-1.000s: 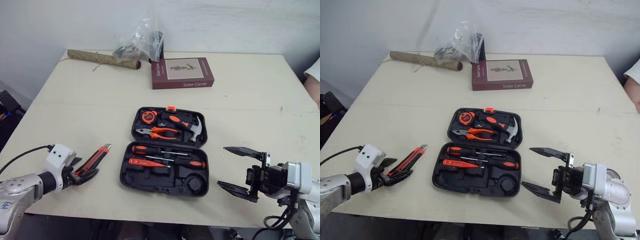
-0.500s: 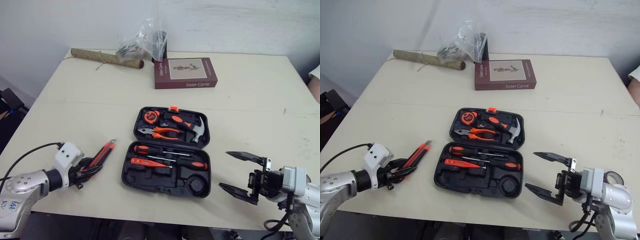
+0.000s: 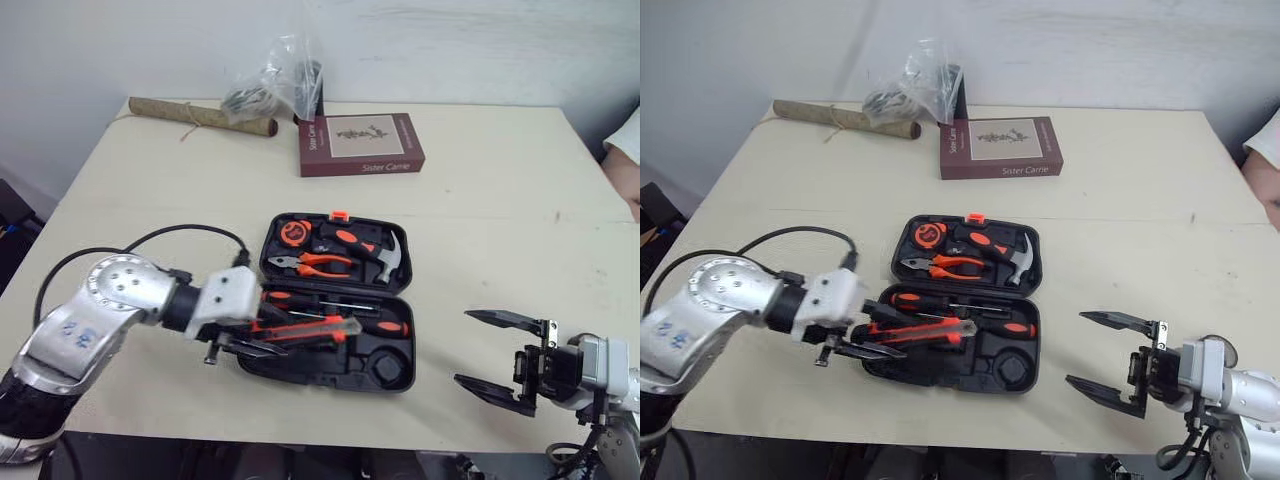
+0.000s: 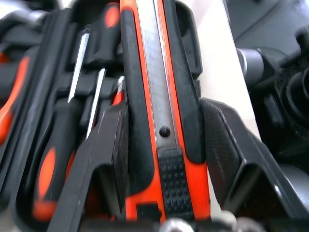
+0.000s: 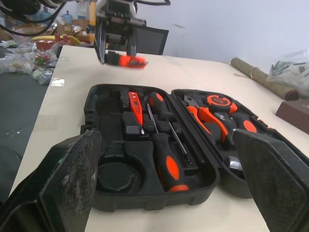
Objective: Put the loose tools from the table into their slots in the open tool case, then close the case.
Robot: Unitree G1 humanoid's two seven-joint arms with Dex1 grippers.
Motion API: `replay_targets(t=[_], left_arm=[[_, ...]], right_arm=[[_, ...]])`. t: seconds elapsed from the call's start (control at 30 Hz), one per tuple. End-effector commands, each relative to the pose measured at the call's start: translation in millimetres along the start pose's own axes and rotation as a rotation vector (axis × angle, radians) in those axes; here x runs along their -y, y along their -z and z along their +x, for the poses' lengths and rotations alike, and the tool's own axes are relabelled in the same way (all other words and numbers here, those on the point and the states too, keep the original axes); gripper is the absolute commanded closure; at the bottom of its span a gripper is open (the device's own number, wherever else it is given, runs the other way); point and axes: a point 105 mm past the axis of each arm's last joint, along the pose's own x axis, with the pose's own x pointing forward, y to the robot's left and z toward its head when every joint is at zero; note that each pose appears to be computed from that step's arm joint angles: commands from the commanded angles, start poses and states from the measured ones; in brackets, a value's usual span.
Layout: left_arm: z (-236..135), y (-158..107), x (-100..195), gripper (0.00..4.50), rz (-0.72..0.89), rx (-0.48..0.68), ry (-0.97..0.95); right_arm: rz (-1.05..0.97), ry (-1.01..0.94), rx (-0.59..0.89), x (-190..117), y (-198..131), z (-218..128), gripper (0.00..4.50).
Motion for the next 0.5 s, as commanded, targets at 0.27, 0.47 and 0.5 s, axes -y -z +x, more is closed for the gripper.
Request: replay_targets(t=[0.27, 0.47, 0.5], left_arm=[[28.9, 22.9, 6.5, 2.99, 0.062, -0.220, 0.073], [33.2, 20.1, -4.5, 2.99, 0.063, -0.246, 0.036], [34.1, 20.1, -5.4, 2.99, 0.061, -0.248, 0.032]], right_arm=[[-0.017, 0.021, -0.026, -8.6, -3.1, -6.3, 0.00], [-0.020, 0.036, -0.030, -12.6, -3.4, -5.1, 0.00], [-0.019, 0.035, -0.031, -13.3, -3.3, -4.8, 0.00]])
